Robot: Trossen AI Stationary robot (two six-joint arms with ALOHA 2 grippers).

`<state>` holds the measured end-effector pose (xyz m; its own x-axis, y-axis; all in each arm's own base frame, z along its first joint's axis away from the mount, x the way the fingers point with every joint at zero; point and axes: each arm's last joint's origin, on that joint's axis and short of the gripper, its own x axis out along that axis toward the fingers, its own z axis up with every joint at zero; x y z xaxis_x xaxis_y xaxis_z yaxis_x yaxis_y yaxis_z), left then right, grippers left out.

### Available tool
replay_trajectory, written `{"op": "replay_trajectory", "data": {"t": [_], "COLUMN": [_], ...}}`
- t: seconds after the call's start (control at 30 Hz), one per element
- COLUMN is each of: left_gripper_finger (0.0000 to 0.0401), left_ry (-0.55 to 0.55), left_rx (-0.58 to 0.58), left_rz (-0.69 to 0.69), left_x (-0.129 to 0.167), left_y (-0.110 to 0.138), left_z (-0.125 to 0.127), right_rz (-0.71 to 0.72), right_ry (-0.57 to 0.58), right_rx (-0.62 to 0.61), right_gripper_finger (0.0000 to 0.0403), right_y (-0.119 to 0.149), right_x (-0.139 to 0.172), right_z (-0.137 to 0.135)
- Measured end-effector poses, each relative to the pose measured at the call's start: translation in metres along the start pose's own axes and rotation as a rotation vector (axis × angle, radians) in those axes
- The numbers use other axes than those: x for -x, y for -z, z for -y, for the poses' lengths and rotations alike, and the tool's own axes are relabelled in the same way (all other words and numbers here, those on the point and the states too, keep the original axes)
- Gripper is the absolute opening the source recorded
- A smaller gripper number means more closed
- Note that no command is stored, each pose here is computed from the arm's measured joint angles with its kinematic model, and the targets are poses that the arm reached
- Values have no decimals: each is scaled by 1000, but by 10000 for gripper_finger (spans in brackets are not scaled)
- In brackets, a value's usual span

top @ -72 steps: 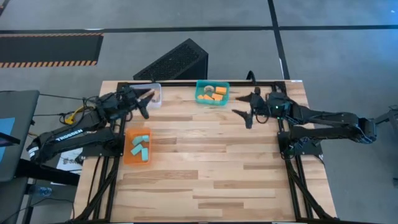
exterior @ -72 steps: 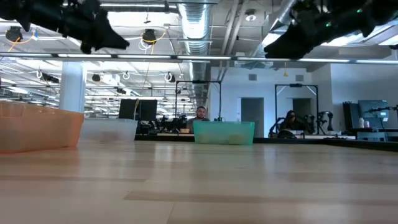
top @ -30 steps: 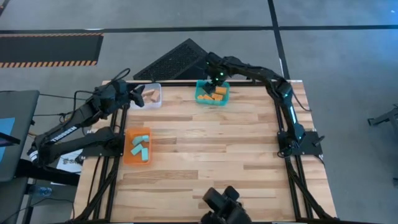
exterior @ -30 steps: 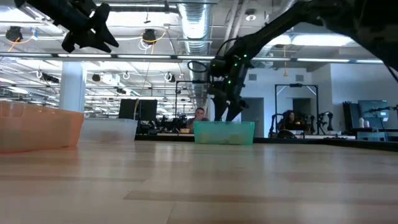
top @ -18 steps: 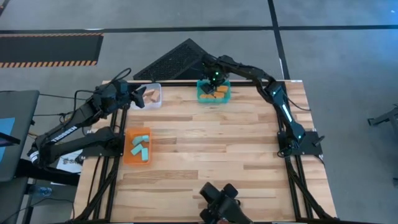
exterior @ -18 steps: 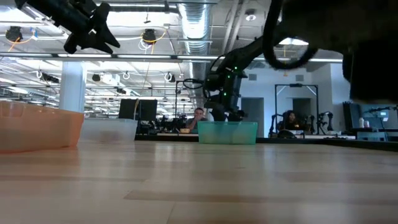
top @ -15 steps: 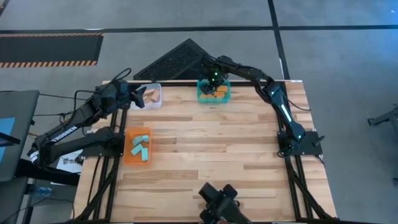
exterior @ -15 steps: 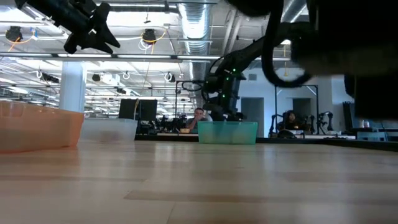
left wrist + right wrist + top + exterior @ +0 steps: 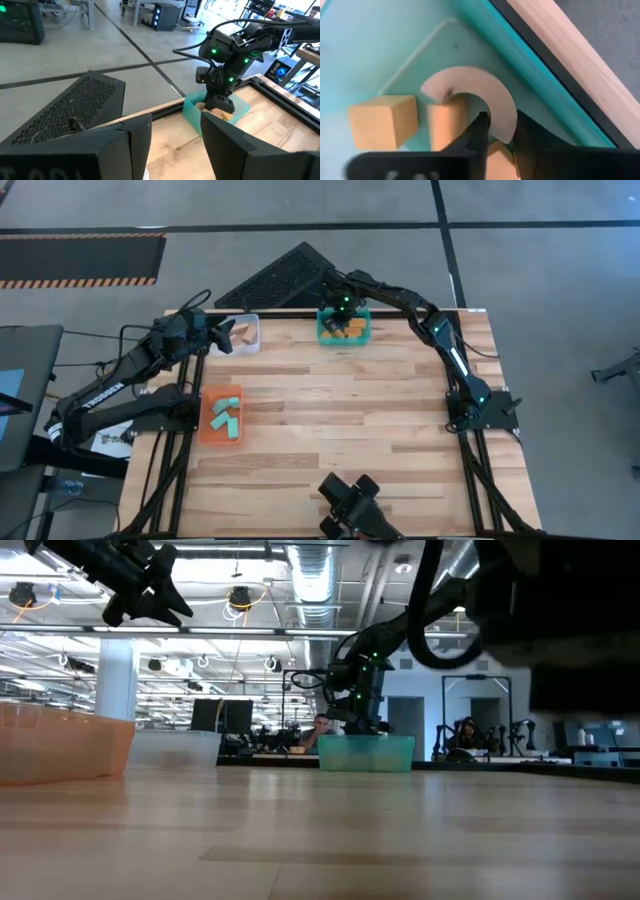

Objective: Sort & place blocks by color
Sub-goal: Put the light brown block into the transparent bin

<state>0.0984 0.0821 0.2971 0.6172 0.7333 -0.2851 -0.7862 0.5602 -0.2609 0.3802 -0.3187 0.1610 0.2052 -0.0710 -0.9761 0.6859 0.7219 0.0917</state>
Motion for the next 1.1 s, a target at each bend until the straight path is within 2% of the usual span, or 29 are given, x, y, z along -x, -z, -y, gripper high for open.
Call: {"op": "replay_trajectory", "data": {"t": [0.13,0.37,0.5,0.6,0.7,0.77,0.87,0.97,1.1], "left_gripper_finger": [155,155,155,155,155,155,155,157,172], "left_ry": [-3,1,27,30,-11,26,189,342,398], "left_rx": [-1,1,48,205,595,790,875,901,899], "left_rz": [-12,-14,-25,-60,-146,-241,-361,-374,-327], "left_x": [0,0,0,-4,-14,-23,-39,-55,-63], "left_y": [1,1,2,4,9,12,9,0,-7], "left_z": [0,0,0,1,-1,-1,3,9,5], "right_rz": [13,118,211,338,469,563,687,764,766], "right_ry": [-4,-37,-96,-127,-136,-140,-151,-154,-141], "right_rx": [30,57,126,228,368,466,591,659,678], "right_gripper_finger": [38,36,39,41,41,41,41,41,41], "right_y": [-1,1,7,10,9,8,8,8,14], "right_x": [10,76,119,151,168,178,186,187,186], "right_z": [-1,-10,-21,-40,-66,-85,-114,-139,-156]}}
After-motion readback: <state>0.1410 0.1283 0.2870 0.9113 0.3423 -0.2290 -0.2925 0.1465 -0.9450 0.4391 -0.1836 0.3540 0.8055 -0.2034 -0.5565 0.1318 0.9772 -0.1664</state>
